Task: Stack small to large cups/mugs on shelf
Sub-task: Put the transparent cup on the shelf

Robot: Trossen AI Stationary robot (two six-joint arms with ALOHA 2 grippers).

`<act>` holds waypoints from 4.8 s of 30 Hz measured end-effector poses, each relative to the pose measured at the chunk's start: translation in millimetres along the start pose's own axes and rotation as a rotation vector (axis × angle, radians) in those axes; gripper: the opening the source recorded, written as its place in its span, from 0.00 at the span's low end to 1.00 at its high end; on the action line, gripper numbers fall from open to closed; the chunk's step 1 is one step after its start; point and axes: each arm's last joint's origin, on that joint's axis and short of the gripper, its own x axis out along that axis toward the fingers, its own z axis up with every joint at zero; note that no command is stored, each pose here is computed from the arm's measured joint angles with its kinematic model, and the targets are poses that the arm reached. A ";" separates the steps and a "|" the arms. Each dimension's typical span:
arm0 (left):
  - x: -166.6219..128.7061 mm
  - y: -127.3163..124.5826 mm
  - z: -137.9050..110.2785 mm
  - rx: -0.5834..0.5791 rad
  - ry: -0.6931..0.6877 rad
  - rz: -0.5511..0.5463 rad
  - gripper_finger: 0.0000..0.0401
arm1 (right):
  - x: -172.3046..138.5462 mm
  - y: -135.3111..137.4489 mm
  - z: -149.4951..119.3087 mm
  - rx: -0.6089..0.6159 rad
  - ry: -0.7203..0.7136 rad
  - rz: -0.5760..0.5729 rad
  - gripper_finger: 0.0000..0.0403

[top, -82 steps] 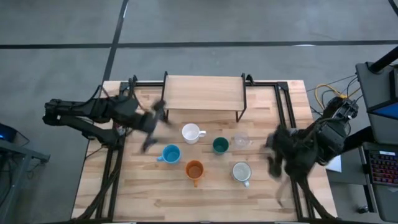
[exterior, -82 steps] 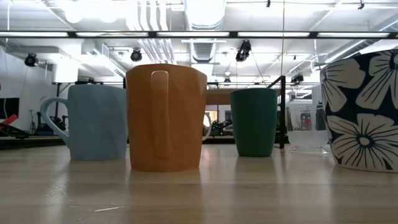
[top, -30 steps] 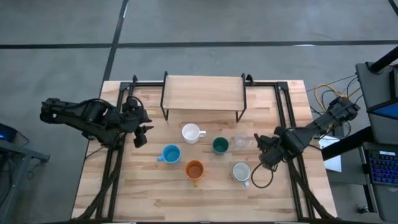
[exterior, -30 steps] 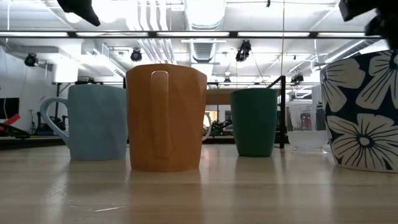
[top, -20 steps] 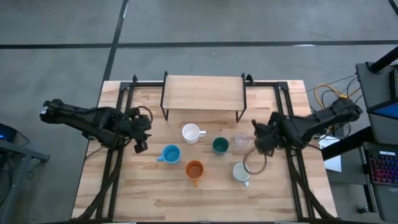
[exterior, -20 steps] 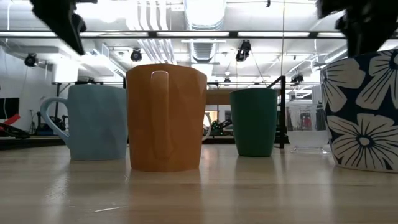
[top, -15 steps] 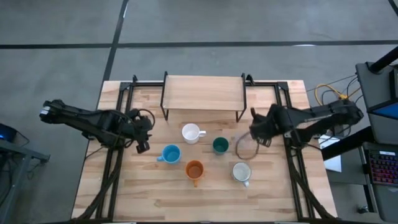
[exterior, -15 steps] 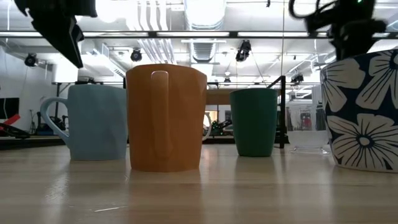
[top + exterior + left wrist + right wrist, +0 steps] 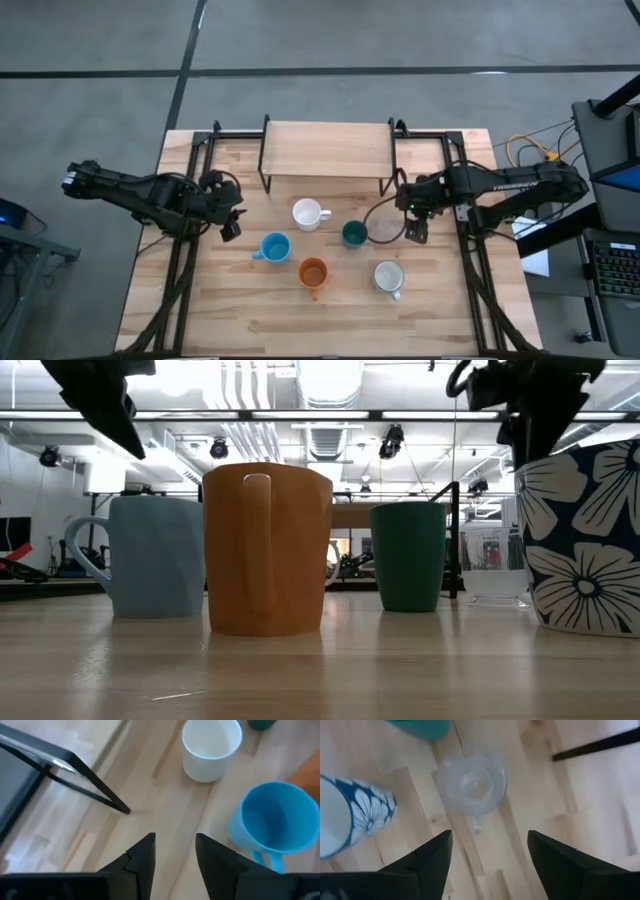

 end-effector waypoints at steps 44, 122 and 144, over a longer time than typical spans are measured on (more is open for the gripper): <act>33.0 -9.0 -13.1 0.122 0.071 0.121 0.31 | 57.3 -0.3 -14.2 0.007 -0.003 0.054 0.63; 33.6 -10.3 -11.8 0.120 0.058 0.105 0.31 | -24.5 5.2 16.9 -0.220 -0.141 0.079 0.03; 34.0 -10.3 -12.3 0.138 0.060 0.105 0.31 | -75.4 -33.6 114.5 -0.301 0.054 -0.075 0.03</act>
